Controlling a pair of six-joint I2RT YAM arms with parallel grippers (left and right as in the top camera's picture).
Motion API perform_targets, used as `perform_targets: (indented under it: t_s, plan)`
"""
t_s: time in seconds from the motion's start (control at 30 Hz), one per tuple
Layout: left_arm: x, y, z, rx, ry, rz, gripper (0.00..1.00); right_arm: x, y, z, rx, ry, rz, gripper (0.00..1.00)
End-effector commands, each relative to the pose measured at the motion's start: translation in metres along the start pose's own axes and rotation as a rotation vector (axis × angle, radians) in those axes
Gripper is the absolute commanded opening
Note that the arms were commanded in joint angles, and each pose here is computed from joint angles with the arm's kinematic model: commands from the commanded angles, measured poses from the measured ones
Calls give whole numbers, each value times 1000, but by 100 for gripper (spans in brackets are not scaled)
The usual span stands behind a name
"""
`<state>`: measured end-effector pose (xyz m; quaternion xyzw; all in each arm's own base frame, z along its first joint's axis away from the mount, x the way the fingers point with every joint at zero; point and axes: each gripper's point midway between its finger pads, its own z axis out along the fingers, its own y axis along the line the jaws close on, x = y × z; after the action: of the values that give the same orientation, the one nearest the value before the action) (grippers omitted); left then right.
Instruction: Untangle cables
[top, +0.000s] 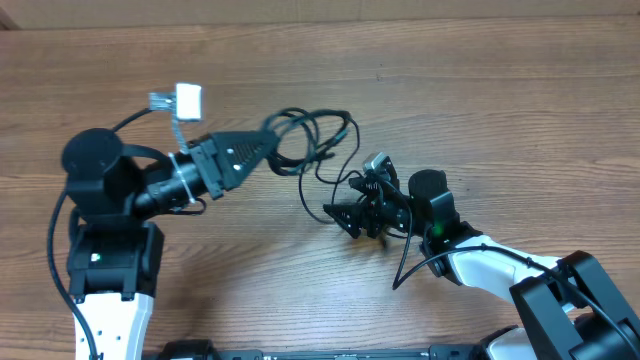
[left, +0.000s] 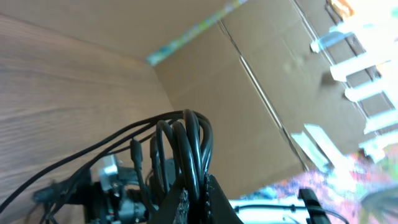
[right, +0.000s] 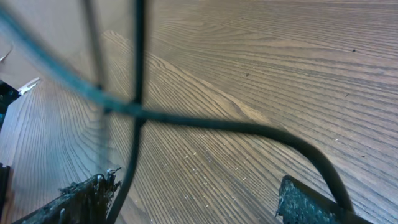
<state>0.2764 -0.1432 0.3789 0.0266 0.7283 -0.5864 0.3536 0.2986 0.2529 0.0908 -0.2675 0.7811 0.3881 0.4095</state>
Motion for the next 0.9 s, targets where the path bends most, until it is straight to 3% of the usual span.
perform_targets:
  t_s: [0.0,0.1,0.13,0.4,0.67,0.87]
  plan:
    - [-9,-5,-11,11,-16,4,4,-4,-1,-1,9,-12,-11,86]
    - [-10,-2,-17,7,-17,42,4,-4,0,-1,8,-12,-10,91]
    - [-10,-1,-18,4,-16,51,5,-4,0,-1,8,-12,-10,100]
    - [6,22,-18,-68,21,113,4,-4,0,-1,4,-13,-8,100]
    - [21,104,-42,-495,-33,-64,4,-4,16,-2,-88,-8,-17,100]
    - [30,117,-49,-572,30,77,4,-3,28,-3,-154,0,-24,100]
